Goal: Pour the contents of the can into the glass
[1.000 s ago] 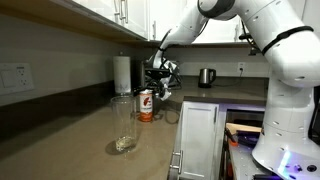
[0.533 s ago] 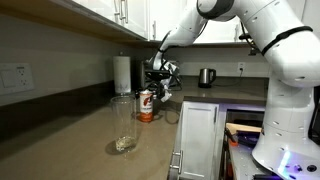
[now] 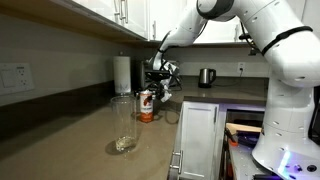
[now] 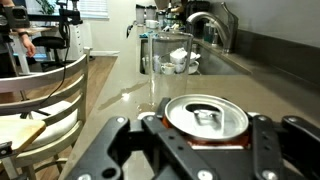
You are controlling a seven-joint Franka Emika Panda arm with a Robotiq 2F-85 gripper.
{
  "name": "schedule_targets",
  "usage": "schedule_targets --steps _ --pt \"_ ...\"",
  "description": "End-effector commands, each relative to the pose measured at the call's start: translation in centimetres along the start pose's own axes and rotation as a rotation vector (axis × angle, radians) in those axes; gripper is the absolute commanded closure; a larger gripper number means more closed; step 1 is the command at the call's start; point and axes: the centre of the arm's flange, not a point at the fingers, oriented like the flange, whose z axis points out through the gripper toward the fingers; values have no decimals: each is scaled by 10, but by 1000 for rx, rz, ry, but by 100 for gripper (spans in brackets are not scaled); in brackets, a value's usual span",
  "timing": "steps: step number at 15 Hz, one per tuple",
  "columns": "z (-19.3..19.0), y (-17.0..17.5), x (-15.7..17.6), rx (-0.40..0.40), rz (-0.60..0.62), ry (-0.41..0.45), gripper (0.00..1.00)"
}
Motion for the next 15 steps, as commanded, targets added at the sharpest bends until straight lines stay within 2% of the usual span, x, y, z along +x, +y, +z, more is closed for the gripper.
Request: schedule_targets --steps 1,6,15 --pt "4 2 -8 15 30 8 74" --pt "9 9 -20 35 48 51 74" --pt "43 23 -54 82 75 204 74"
